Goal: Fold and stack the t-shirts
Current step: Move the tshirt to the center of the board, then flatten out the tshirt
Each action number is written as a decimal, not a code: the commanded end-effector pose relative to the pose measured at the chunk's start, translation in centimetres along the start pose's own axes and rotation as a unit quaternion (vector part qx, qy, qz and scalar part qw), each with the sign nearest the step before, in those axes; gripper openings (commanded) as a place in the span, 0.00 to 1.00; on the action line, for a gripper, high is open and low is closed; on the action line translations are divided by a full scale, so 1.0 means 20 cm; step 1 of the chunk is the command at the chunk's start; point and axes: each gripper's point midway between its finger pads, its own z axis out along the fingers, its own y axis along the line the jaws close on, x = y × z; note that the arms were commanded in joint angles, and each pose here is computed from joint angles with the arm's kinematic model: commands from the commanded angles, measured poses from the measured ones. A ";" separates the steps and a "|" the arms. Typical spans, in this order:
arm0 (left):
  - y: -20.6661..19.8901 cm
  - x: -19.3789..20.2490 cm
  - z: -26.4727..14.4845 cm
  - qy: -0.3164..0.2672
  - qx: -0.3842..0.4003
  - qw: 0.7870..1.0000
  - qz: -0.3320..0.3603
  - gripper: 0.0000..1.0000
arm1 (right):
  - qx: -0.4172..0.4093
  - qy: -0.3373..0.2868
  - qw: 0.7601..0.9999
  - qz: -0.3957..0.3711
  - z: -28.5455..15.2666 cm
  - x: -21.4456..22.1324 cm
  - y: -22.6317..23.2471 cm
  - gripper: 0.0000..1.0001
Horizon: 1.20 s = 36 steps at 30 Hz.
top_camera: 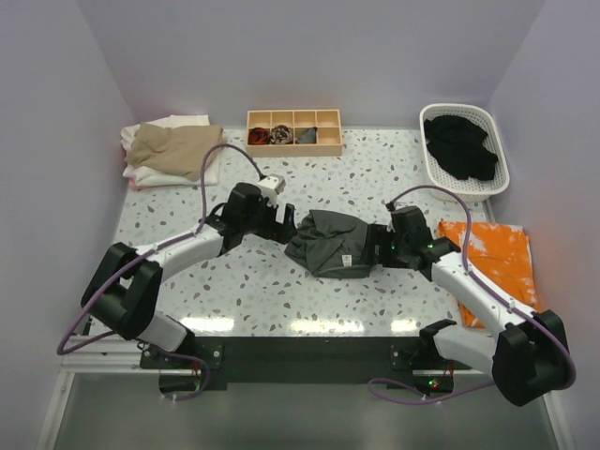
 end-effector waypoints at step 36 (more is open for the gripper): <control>-0.14 -0.14 0.15 -0.020 0.078 0.997 0.014 1.00 | 0.032 -0.115 0.989 0.086 0.04 -0.15 -0.07 0.00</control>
